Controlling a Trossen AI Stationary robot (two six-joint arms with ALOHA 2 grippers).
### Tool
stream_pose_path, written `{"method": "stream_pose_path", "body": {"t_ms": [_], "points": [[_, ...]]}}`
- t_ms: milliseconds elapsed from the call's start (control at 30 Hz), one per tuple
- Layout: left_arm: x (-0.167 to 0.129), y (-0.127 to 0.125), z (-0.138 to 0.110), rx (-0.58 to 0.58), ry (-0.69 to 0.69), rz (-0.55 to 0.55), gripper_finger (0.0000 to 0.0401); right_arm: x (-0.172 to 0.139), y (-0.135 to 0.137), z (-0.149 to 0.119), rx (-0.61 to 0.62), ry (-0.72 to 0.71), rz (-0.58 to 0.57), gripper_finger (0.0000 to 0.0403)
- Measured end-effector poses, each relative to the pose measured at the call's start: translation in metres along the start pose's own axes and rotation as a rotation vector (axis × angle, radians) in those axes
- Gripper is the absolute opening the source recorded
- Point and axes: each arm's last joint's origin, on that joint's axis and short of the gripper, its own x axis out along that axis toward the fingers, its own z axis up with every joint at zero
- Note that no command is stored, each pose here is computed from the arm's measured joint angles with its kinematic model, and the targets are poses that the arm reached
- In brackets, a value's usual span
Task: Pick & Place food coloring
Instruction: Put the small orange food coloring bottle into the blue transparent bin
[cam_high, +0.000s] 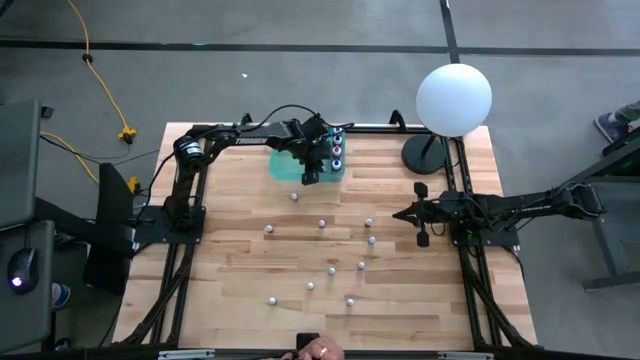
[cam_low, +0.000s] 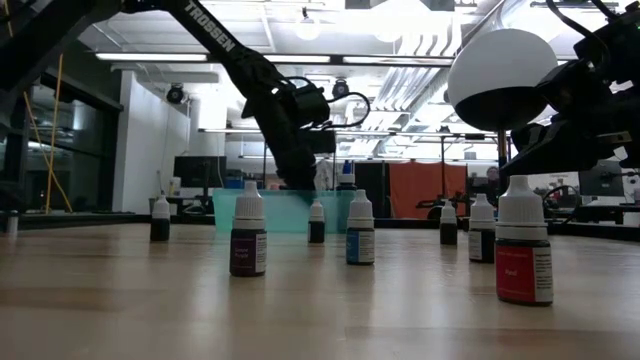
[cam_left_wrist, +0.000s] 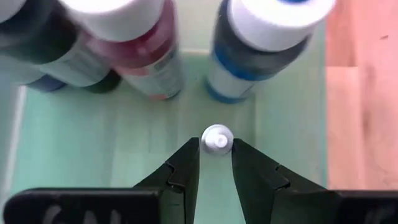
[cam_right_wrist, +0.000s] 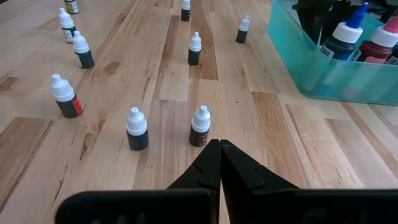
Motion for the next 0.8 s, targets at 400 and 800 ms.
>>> {"method": "stream_pose_path", "body": {"t_ms": [400, 800], "points": [[0.0009, -0.0043, 0.0019, 0.005, -0.009, -0.024, 0.0088, 0.0, 0.0, 0.0, 0.0, 0.0, 0.0, 0.0], [-0.0055, -0.0059, 0.0058, 0.013, -0.031, -0.026, 0.012, 0.0, 0.0, 0.0001, 0.0, 0.0, 0.0, 0.0]]}}
